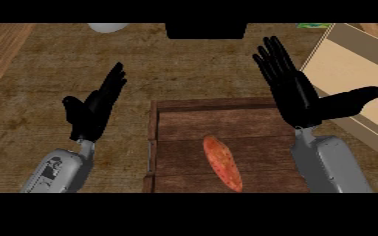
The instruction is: Pick the sweet potato from the tray and place it in the cardboard box
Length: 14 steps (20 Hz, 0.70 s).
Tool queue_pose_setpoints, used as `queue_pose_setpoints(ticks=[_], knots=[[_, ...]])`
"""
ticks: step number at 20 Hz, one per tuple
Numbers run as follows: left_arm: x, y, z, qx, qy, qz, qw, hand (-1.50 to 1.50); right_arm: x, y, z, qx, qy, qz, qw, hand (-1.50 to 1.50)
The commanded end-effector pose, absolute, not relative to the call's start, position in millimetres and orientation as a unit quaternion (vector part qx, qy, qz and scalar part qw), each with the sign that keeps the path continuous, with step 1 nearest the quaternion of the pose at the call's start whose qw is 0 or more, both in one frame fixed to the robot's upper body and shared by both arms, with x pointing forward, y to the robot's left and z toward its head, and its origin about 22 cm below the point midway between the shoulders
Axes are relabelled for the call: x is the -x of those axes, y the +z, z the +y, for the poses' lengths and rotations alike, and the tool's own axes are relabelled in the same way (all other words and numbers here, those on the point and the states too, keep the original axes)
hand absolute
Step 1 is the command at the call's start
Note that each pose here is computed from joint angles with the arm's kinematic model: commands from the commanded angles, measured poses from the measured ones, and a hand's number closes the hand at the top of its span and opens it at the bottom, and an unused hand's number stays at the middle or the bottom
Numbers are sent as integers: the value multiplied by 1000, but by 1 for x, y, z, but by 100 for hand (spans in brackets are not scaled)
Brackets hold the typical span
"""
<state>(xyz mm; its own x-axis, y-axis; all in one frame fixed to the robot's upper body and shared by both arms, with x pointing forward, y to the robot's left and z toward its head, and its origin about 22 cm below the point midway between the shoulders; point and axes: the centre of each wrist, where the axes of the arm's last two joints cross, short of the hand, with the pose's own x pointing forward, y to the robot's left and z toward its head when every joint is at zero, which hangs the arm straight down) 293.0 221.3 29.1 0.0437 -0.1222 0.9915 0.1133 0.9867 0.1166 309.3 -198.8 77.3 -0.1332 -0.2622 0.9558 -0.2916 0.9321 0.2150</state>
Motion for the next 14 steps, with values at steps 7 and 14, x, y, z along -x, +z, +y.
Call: queue_pose_setpoints(ticks=[7,14], knots=[[-273,-4,270,-124,-10,-638,760,0,-298,141,-240,100,356,-770,521,150],[-250,-19,297,-155,40,-632,758,0,-205,85,-229,193,257,-785,529,-150]])
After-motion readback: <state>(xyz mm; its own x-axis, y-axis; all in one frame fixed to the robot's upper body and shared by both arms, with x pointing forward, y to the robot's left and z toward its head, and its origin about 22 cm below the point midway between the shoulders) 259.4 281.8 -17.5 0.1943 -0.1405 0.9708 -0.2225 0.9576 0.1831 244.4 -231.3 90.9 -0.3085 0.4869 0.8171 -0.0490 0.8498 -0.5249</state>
